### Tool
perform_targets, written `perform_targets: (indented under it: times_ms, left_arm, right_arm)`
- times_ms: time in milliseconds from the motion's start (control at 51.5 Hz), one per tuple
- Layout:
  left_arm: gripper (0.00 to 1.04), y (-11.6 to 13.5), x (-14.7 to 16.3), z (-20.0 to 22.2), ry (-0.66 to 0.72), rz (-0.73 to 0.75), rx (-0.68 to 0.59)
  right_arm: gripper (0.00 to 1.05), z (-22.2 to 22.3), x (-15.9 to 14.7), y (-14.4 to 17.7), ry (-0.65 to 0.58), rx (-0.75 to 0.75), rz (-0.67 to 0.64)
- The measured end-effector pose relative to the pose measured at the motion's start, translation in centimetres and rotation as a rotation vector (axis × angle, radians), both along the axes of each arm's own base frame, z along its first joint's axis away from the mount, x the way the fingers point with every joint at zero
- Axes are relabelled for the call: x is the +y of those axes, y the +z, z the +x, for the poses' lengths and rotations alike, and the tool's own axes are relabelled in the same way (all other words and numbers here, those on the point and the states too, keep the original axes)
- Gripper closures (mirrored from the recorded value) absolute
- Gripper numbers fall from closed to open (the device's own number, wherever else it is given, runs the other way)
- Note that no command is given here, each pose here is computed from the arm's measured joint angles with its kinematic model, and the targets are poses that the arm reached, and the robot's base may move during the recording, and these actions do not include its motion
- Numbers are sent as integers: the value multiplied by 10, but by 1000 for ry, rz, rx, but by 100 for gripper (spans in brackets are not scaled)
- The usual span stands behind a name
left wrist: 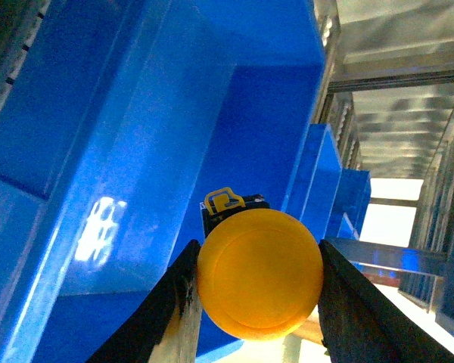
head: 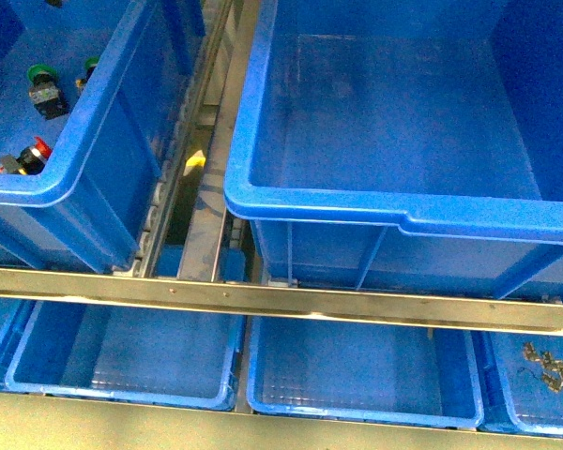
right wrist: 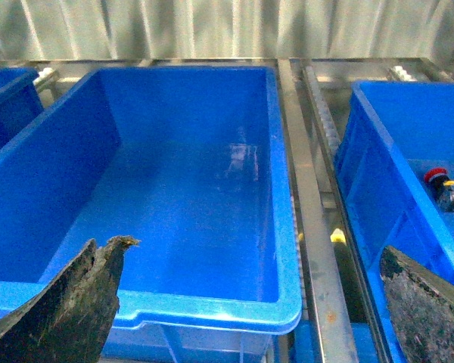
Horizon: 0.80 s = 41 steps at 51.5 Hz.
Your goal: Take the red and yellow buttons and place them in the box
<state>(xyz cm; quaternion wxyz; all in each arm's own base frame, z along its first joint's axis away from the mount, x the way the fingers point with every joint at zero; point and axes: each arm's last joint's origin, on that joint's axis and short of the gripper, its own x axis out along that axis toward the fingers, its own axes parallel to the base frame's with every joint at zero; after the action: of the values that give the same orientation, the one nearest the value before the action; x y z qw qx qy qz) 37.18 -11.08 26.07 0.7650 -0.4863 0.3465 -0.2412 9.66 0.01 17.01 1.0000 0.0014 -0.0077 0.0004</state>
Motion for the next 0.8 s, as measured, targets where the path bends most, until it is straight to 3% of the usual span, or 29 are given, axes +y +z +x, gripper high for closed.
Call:
perform_targets:
  times_ms: [214, 427, 680, 738, 796]
  left_arm:
    - [70, -6, -28, -4, -6, -67, 47]
    - [70, -30, -65, -8, -40, -95, 138]
    - [70, -31, -81, -14, -72, -113, 148]
    - [70, -31, -81, -14, -72, -116, 147]
    - [70, -31, -80, -13, -68, -116, 147]
  right_arm:
    - [6, 0, 0, 0, 0, 0, 0]
    - [6, 0, 0, 0, 0, 0, 0]
    - [6, 0, 0, 0, -8, 10, 0]
    - [6, 1, 2, -1, -30, 187, -34]
    - [6, 9, 9, 1, 36, 392, -138]
